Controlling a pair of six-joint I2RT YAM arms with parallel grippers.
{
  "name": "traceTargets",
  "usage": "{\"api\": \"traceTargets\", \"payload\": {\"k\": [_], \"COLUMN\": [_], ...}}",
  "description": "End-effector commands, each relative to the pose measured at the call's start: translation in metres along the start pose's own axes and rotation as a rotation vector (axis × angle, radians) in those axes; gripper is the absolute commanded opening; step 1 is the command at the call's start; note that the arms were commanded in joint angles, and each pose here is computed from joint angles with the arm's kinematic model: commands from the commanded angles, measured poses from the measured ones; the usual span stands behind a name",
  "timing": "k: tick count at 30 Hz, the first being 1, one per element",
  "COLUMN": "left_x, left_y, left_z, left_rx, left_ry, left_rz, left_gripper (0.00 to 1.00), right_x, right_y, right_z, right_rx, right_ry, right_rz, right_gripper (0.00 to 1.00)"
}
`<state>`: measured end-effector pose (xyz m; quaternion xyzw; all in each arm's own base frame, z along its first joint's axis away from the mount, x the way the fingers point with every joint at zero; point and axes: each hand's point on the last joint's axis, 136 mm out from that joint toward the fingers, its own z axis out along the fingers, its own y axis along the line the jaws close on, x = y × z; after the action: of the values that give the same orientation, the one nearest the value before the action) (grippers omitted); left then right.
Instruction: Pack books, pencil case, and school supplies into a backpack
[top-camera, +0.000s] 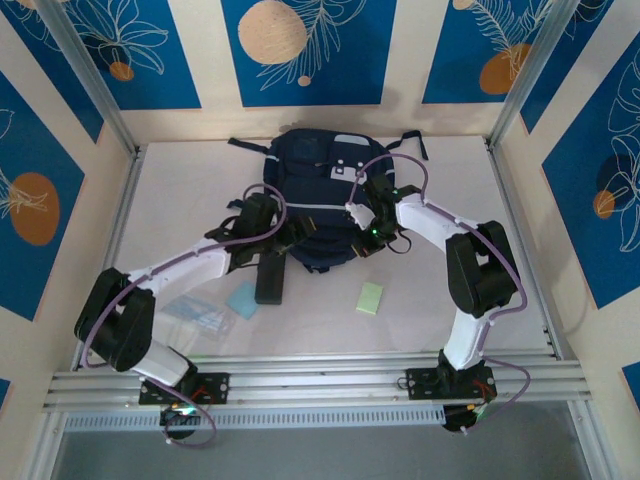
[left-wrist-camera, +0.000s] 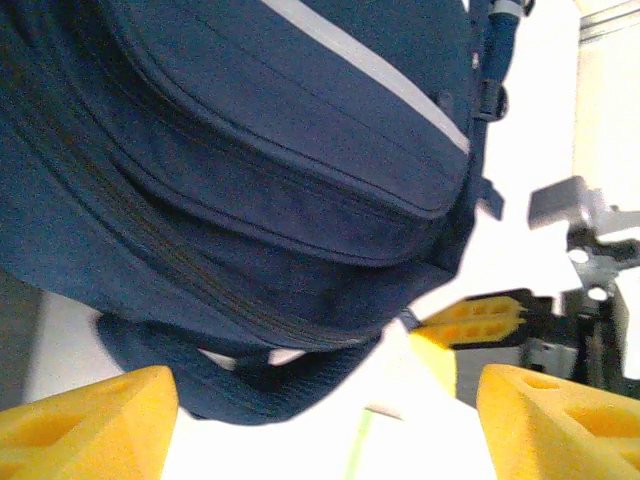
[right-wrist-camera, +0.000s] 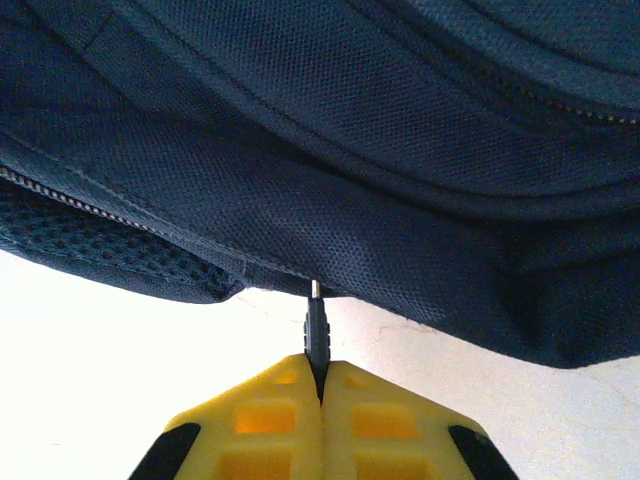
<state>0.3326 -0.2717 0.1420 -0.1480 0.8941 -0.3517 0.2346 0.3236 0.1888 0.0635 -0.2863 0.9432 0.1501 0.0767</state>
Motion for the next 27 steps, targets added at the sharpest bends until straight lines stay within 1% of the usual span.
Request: {"api": "traceTargets", "payload": {"k": [1, 5, 7, 12, 14, 15, 16, 17, 19, 20, 24, 27], "left_x": [0.011, 0.013, 0.011, 0.016, 0.017, 0.016, 0.015, 0.015, 0.016, 0.016, 0.021, 0.026], "left_y": [-0.008, -0.021, -0.021, 0.001, 0.01, 0.013, 0.013, 0.015, 0.015, 0.016, 0.019, 0.025], "left_z": [0.014, 0.033, 0.043, 0.071, 0.08, 0.083, 0.086, 0.088, 0.092, 0.092, 0.084, 0.072], "left_rx": [0.015, 0.026, 0.021, -0.04, -0.058, -0.064, -0.063, -0.064, -0.058, -0.052, -0.05, -0.049], "left_ry": [-0.026, -0.062, -0.087, -0.105, -0.114, -0.123, -0.128, -0.13, -0.123, -0.119, -0.106, -0.097], "left_rz": [-0.128, -0.198, -0.232, -0.311, -0.329, -0.326, -0.32, -0.318, -0.308, -0.306, -0.292, -0.289], "left_gripper": [0.78, 0.78, 0.78, 0.77, 0.73, 0.67, 0.59, 0.47, 0.11, 0.0, 0.0, 0.0], "right_x": [0.005, 0.01, 0.013, 0.013, 0.013, 0.013, 0.012, 0.013, 0.015, 0.017, 0.021, 0.016], "right_y": [0.001, -0.001, -0.005, -0.006, -0.005, -0.004, -0.003, -0.002, -0.007, -0.012, -0.05, -0.073], "right_z": [-0.001, 0.0, 0.002, 0.005, 0.007, 0.007, 0.008, 0.009, 0.01, 0.01, 0.005, -0.006], "right_rx": [-0.001, 0.001, 0.014, 0.018, 0.016, 0.011, 0.002, -0.005, -0.001, 0.006, 0.079, 0.106], "right_ry": [0.013, 0.037, 0.049, 0.052, 0.053, 0.051, 0.05, 0.052, 0.055, 0.057, 0.049, 0.009], "right_rz": [0.008, 0.0, -0.008, -0.015, -0.021, -0.021, -0.023, -0.024, -0.013, -0.002, 0.055, 0.088], "right_gripper": [0.0, 0.0, 0.0, 0.0, 0.0, 0.0, 0.0, 0.0, 0.0, 0.0, 0.0, 0.0]}}
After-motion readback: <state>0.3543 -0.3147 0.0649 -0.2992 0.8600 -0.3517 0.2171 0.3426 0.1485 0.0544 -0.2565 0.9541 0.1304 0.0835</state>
